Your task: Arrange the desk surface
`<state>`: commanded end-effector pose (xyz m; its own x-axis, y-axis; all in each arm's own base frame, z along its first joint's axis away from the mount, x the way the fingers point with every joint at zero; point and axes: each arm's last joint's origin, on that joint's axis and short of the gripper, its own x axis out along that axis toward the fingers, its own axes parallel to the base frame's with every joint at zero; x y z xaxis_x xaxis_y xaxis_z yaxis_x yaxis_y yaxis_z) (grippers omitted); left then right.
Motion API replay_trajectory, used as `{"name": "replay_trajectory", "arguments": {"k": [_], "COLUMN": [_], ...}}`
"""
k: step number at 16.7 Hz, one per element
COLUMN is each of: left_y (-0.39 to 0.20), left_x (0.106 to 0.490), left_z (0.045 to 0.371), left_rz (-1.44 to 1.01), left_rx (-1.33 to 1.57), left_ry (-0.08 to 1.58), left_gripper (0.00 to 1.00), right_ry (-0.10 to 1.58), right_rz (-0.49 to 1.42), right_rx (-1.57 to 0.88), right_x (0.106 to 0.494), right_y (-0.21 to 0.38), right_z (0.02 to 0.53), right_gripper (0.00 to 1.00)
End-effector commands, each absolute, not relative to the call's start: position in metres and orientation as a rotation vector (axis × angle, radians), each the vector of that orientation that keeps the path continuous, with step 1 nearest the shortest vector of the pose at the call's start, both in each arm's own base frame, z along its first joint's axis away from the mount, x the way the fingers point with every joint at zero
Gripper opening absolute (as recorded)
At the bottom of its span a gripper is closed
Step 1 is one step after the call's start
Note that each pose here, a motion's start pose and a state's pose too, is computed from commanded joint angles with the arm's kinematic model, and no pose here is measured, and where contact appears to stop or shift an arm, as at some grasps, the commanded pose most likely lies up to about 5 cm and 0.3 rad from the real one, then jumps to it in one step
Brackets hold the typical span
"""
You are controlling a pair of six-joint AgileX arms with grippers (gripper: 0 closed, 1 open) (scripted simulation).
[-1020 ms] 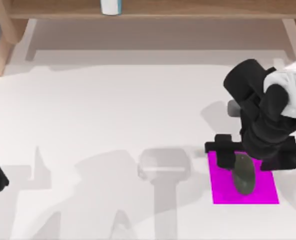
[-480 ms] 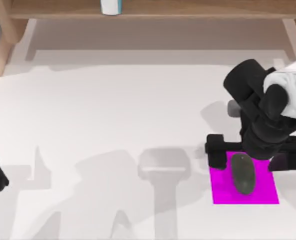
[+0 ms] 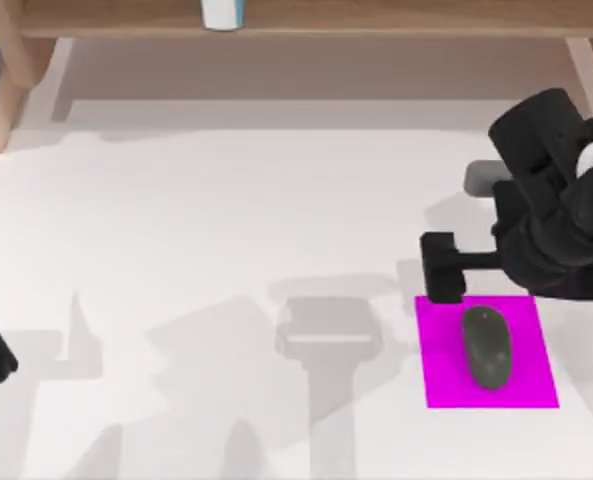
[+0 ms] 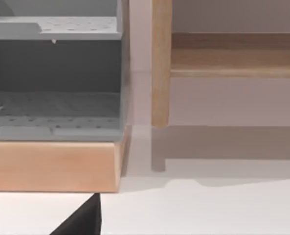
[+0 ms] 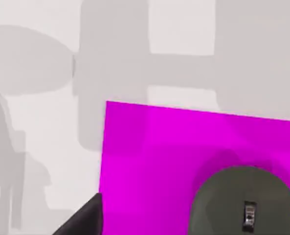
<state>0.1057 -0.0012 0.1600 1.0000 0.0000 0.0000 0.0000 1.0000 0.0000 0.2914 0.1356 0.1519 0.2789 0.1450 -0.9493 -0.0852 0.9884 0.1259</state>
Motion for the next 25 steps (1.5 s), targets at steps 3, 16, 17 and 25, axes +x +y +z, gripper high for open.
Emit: {"name": "replay_trajectory", "arguments": {"k": [3,16,17,25], "left_y": [-0.001,-0.001,-0.001,-0.001], "left_x": [0.106,0.106,0.106,0.106], "left_z": [0.160,0.160,0.160,0.160], "left_rz": [0.000,0.000,0.000,0.000], "left_rx": [0.000,0.000,0.000,0.000], "left_ry": [0.000,0.000,0.000,0.000], "left_gripper": [1.00,1.00,1.00,1.00], "right_ry": [1.093,0.123,0.090,0.064], "right_rz": [0.284,0.318,0.284,0.009], "right_rx": [0.029,-0.781,-0.868,-1.426], "right_x": [0.300,0.275,0.267,0.228], "right_y": [0.113,-0.049,-0.061,-0.138], "right_z": [0.156,0.137,0.132,0.097], "right_gripper": [1.00,1.00,1.00,1.00]}}
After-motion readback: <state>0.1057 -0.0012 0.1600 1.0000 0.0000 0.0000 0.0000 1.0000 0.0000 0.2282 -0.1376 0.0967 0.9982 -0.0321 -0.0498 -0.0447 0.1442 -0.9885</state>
